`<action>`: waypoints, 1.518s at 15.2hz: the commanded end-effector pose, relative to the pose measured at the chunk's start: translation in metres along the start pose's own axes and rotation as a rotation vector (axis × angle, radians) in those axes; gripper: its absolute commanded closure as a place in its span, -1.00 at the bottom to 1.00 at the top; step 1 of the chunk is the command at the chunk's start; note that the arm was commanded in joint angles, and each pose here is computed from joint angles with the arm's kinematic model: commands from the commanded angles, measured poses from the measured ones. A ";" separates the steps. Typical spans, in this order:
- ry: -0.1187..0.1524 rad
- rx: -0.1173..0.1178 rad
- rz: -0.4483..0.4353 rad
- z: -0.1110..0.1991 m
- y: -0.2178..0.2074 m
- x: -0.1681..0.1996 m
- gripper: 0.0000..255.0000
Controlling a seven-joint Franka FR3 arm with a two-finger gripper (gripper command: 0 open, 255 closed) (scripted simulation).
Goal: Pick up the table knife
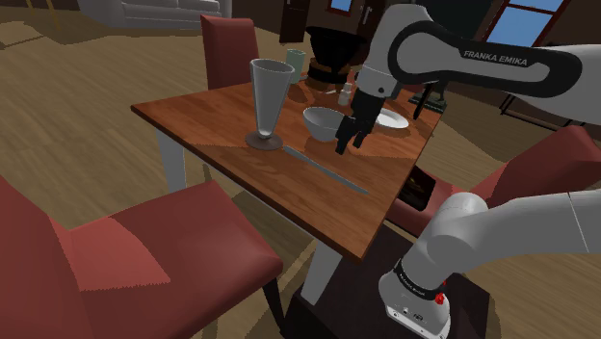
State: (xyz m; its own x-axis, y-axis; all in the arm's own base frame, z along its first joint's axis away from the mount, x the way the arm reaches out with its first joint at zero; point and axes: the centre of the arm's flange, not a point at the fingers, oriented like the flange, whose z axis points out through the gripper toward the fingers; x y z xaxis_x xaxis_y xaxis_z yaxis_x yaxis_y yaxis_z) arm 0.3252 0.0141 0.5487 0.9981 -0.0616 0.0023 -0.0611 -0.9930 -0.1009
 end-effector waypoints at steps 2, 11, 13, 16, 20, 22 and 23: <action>0.006 -0.014 -0.021 -0.001 -0.014 0.005 -1.00; 0.042 -0.100 -0.150 0.006 -0.100 0.032 -1.00; 0.042 -0.100 -0.150 0.017 -0.099 0.032 -1.00; 0.042 -0.100 -0.150 0.035 -0.097 0.032 -1.00; 0.042 -0.100 -0.150 0.035 -0.098 0.032 1.00; 0.042 -0.100 -0.150 0.035 -0.098 0.032 1.00; 0.042 -0.100 -0.150 0.035 -0.098 0.032 1.00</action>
State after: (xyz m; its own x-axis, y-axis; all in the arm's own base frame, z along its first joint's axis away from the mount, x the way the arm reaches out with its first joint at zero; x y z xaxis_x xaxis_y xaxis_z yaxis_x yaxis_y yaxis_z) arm 0.3635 0.1129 0.5239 0.9950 0.0855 0.0523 0.0855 -0.9963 0.0031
